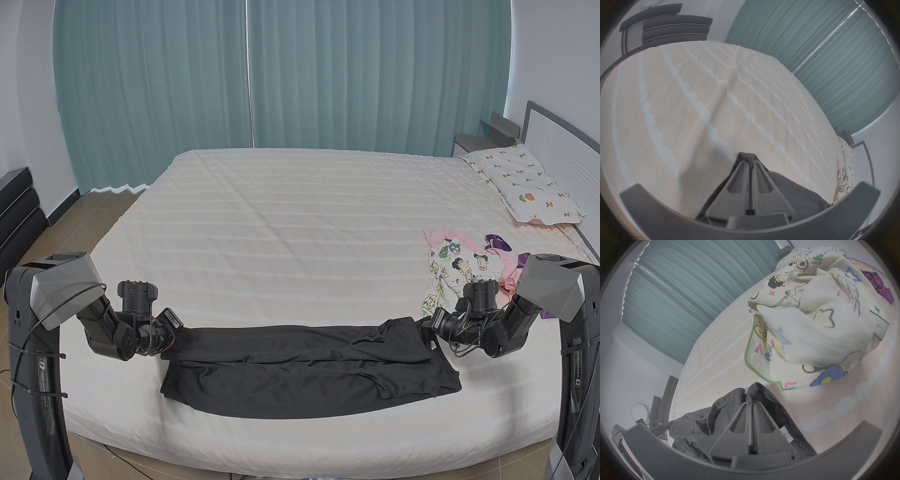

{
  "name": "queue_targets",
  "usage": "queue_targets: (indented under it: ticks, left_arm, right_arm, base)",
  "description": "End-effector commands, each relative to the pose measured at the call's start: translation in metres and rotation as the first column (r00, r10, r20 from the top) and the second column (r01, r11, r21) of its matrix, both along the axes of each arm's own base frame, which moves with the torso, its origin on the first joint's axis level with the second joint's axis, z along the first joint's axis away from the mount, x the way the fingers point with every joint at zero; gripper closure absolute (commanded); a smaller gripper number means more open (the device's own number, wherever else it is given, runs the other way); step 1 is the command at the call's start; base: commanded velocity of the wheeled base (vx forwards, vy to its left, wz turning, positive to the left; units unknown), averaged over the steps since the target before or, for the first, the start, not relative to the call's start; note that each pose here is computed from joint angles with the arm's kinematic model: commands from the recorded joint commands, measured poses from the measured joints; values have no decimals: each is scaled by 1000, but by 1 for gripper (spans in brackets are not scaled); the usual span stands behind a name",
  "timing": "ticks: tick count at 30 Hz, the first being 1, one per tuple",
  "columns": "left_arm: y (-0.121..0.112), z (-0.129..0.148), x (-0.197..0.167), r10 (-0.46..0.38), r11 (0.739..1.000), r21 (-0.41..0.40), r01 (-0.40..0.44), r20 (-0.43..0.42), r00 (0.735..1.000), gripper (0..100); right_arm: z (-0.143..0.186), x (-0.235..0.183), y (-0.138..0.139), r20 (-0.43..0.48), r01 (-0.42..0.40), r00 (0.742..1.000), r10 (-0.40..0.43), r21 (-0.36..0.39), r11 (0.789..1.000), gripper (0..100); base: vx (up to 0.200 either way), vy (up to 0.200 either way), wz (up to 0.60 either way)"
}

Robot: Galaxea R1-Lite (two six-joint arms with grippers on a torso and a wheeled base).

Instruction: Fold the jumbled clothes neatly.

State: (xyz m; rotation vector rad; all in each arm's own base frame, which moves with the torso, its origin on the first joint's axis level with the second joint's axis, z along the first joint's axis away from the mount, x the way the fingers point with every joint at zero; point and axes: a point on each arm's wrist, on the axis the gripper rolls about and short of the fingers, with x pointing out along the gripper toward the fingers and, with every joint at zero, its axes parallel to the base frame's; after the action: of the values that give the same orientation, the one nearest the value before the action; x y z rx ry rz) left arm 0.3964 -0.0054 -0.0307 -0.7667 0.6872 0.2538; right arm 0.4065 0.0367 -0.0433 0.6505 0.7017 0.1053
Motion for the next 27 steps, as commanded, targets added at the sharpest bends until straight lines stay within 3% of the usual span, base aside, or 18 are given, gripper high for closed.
queue_targets:
  ticks: [1,16,19,27]
  left_arm:
    - [2,3,2,24,999,-23,-24,14,1000,100]
    - [9,3,3,48,998,-31,-47,13,999,100]
    - [9,2,2,46,999,-29,-45,10,999,100]
    - [9,0,0,44,999,-26,-43,3,999,100]
  right_arm:
    - [2,2,-2,7,10,1000,-10,11,1000,100]
    - [7,23,-6,29,116,992,-121,127,985,100]
    - [9,31,-8,28,151,987,-158,179,972,100]
    - [7,36,-9,32,166,984,-174,174,971,100]
  base:
    - [0,0,0]
    - [0,0,0]
    - [0,0,0]
    - [0,0,0]
